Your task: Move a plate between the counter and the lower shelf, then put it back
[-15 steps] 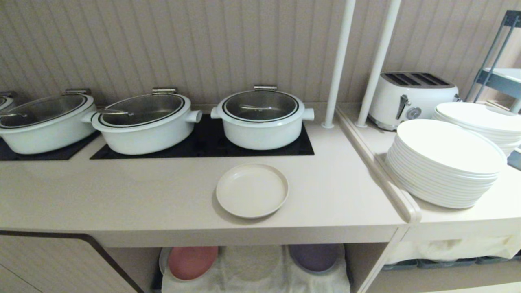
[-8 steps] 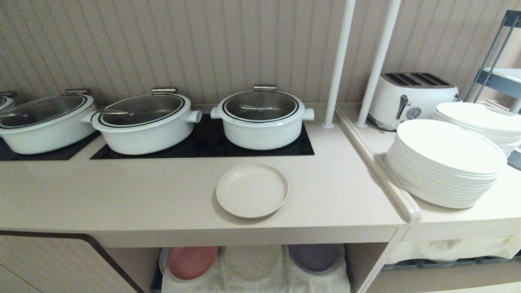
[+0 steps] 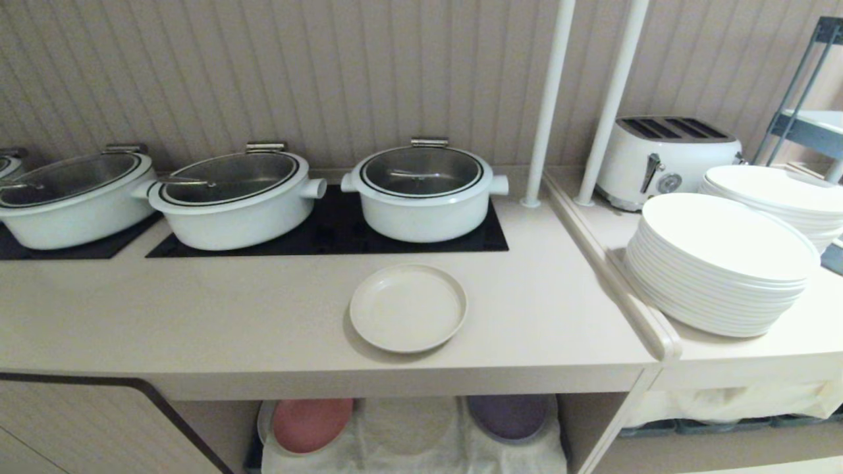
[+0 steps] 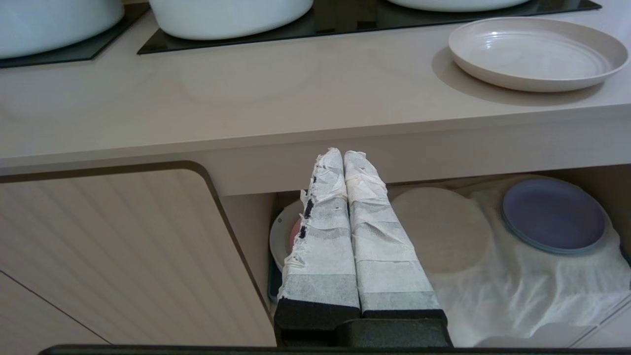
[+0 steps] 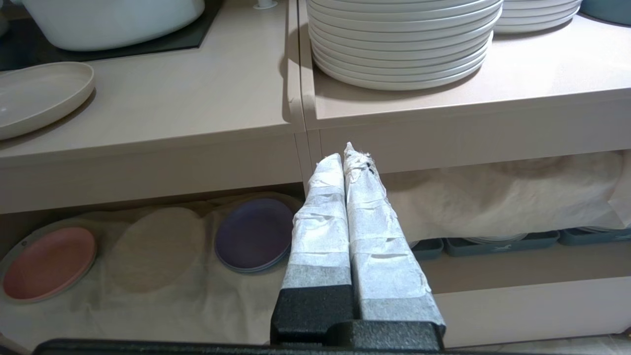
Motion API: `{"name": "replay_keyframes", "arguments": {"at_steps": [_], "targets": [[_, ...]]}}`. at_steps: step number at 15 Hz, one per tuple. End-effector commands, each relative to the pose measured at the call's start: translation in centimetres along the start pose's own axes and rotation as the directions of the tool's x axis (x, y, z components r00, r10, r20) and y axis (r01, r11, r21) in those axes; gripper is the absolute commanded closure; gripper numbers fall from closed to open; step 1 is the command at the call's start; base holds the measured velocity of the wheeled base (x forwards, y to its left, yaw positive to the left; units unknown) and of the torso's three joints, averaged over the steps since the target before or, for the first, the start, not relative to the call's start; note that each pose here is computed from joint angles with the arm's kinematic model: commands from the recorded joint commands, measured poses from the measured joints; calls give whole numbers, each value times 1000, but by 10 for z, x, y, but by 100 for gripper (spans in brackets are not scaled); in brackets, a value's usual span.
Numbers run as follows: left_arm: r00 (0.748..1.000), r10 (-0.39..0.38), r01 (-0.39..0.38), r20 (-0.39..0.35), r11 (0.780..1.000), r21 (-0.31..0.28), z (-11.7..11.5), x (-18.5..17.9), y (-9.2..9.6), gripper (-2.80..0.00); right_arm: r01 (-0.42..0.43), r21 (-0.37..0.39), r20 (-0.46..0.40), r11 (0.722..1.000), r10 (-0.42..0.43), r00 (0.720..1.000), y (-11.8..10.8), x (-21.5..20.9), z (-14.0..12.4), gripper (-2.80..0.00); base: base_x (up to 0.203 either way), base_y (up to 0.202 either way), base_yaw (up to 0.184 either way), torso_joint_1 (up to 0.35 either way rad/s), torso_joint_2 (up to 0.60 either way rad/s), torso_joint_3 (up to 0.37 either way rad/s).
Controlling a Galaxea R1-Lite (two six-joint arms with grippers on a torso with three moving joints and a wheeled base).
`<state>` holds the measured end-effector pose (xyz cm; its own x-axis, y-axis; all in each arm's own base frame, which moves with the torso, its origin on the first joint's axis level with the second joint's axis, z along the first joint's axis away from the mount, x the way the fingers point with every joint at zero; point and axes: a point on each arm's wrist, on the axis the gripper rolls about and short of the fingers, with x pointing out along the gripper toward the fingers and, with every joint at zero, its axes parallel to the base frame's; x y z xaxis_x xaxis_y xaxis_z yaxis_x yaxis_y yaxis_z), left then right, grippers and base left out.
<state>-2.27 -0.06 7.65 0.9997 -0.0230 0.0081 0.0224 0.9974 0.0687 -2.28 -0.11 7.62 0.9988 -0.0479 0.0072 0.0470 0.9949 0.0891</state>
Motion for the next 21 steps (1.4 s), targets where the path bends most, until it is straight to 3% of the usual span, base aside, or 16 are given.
{"name": "replay_keyframes", "arguments": {"at_steps": [1, 21], "targets": [[1000, 0, 0, 1, 1000, 1, 0, 0, 0, 0, 0, 0, 0, 1000, 0, 1000, 0, 0, 0, 0, 0, 0, 0, 0, 0, 0], [1000, 0, 0, 0, 1000, 1, 0, 0, 0, 0, 4, 3, 1, 1000, -4, 1000, 0, 0, 0, 0, 0, 0, 0, 0, 0, 0]]}}
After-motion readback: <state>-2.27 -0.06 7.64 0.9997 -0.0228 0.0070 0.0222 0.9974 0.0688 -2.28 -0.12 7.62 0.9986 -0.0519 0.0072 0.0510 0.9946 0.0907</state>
